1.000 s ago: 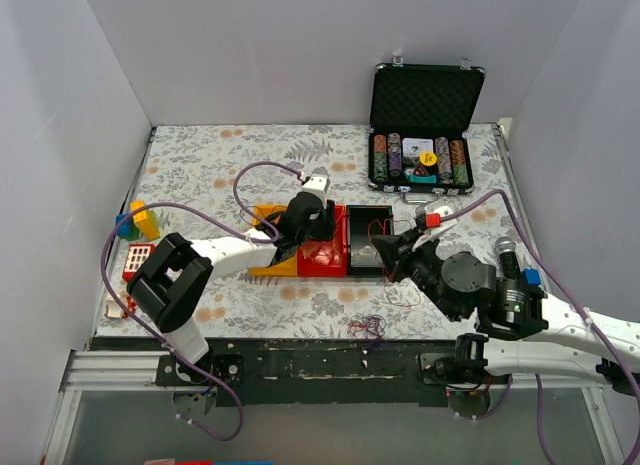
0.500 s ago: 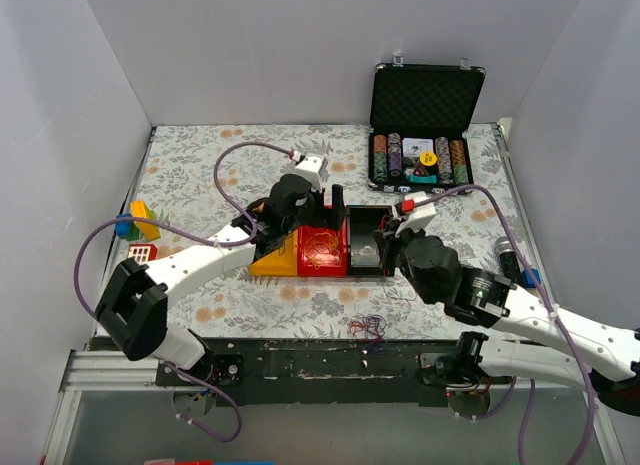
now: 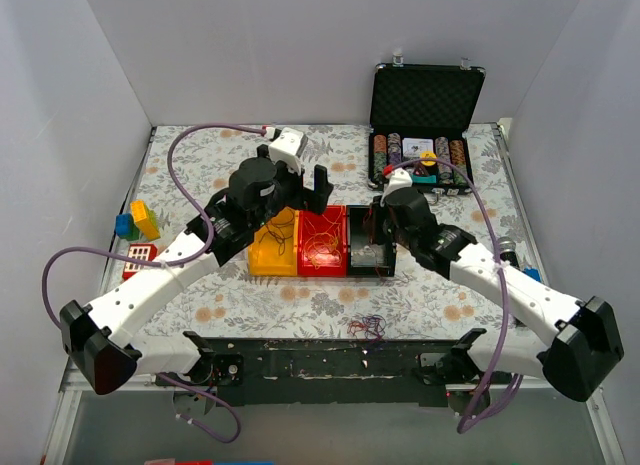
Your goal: Untangle the cables
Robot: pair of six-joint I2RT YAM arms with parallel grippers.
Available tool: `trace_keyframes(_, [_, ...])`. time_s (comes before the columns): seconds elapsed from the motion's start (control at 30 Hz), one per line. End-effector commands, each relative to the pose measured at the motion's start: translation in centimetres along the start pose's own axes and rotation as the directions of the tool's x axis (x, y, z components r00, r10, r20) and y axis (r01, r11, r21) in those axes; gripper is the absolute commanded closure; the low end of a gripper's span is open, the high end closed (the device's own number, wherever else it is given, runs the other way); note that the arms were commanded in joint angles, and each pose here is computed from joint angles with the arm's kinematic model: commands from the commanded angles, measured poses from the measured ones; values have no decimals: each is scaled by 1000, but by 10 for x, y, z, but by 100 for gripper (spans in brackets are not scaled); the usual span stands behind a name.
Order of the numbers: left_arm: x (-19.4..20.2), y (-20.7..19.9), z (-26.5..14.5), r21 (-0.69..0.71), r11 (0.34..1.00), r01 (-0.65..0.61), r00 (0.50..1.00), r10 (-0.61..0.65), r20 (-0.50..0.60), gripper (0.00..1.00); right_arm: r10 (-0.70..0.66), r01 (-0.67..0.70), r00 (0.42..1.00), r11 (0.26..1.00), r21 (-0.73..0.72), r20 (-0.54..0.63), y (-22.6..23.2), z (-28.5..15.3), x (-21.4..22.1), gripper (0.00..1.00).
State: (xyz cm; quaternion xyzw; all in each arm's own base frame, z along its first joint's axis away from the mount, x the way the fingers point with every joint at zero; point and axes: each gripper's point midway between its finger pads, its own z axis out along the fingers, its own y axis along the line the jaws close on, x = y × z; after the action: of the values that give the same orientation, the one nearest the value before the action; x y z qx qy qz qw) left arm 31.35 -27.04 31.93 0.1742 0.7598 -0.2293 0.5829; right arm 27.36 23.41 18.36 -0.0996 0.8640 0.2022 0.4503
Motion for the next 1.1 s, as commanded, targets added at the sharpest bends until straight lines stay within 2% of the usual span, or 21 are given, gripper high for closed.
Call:
trace_keyframes(0.0, [-33,14,-13,-64,996,-64,996,68,65,2,58,-67,996,988,-139,-68,18,11,-13,99])
trace_keyframes(0.13, [-45,20,-11,-109,990,-85,994,93,66,2,58,-86,981,985,-150,-187,14,31,0,99])
trace_keyframes(0.4, [-54,27,-7,-161,983,-90,994,99,49,2,31,-49,956,997,-57,-291,-14,70,9,99])
trace_keyframes(0.6, [-62,25,-9,-154,985,-77,994,88,63,2,34,-36,956,999,-2,-290,-27,85,15,99])
trace_keyframes(0.7, [-61,25,-9,-153,985,-77,995,87,58,2,33,-13,960,997,73,-278,-42,91,17,99])
trace_keyframes(0.97, [-57,21,-8,-134,989,-62,997,69,45,2,53,-2,942,988,152,-330,-52,101,38,99])
trace_keyframes(1.0, [-57,21,-7,-130,989,-64,997,70,45,2,59,-5,940,987,159,-335,-53,102,39,95])
trace_keyframes(1.07, [-57,20,-7,-128,990,-62,997,69,46,2,62,-9,943,987,162,-326,-50,102,33,82])
